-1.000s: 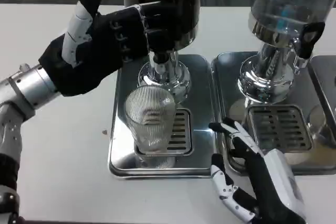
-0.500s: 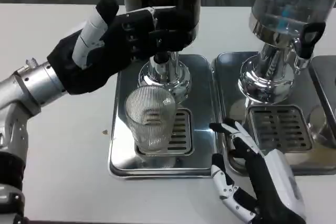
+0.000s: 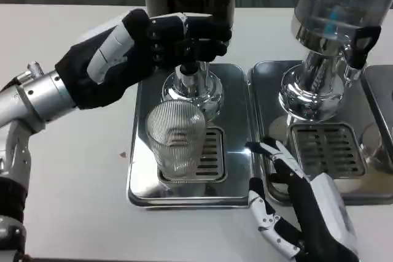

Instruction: Grasp the cup under the faucet to collect the drink, then remove the cup.

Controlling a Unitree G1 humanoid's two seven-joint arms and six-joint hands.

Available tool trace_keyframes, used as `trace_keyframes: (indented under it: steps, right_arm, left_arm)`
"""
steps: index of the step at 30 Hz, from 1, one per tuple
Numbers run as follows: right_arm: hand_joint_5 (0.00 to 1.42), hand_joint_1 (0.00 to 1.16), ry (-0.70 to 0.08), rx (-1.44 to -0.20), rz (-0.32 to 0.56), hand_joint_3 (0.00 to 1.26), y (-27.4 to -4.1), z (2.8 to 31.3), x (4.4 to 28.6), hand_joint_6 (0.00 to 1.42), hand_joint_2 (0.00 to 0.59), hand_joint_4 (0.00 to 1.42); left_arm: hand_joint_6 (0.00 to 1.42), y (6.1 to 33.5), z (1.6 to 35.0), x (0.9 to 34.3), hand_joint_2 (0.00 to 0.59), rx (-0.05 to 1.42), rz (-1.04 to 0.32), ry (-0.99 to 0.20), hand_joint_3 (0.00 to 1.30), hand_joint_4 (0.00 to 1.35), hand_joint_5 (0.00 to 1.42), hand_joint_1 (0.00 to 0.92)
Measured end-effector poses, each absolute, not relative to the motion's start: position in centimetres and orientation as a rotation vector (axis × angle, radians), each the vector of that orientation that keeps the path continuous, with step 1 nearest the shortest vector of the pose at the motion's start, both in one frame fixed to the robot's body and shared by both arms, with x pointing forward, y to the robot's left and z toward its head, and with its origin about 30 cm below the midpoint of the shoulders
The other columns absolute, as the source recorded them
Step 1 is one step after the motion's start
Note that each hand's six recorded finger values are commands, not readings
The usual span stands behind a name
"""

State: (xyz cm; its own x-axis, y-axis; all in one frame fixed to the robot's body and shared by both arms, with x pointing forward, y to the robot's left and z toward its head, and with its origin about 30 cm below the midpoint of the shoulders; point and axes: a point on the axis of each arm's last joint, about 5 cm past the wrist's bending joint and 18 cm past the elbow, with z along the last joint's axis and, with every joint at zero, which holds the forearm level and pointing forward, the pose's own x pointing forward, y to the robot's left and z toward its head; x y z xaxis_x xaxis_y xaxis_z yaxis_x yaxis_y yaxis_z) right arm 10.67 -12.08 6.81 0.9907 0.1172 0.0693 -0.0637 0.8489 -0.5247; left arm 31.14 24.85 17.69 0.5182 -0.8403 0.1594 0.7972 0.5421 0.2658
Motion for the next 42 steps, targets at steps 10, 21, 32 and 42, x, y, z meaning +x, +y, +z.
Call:
trace_keyframes:
  steps: [10,21,32,42]
  right_arm:
    - [0.12,0.55,-0.099,-0.555,0.099,0.24,-12.2,6.8,10.7,0.3,0.545,0.09]
    - [0.12,0.56,-0.097,-0.556,0.098,0.24,-12.3,6.8,10.7,0.3,0.549,0.09]
    - [0.12,0.57,-0.096,-0.555,0.098,0.24,-12.3,6.8,10.7,0.29,0.557,0.09]
    - [0.12,0.57,-0.094,-0.555,0.104,0.23,-12.3,6.8,10.7,0.29,0.572,0.09]
  left_arm:
    - [0.16,24.9,17.7,30.9,0.087,0.223,-0.994,-0.312,0.27,0.17,0.18,0.0]
    - [0.16,24.9,17.9,30.6,0.085,0.298,-1.0,-0.358,0.26,0.17,0.18,0.0]
    - [0.17,24.9,18.0,30.1,0.092,0.358,-1.0,-0.396,0.26,0.17,0.18,0.0]
    - [0.17,24.9,18.4,30.0,0.094,0.433,-0.994,-0.421,0.26,0.17,0.18,0.0]
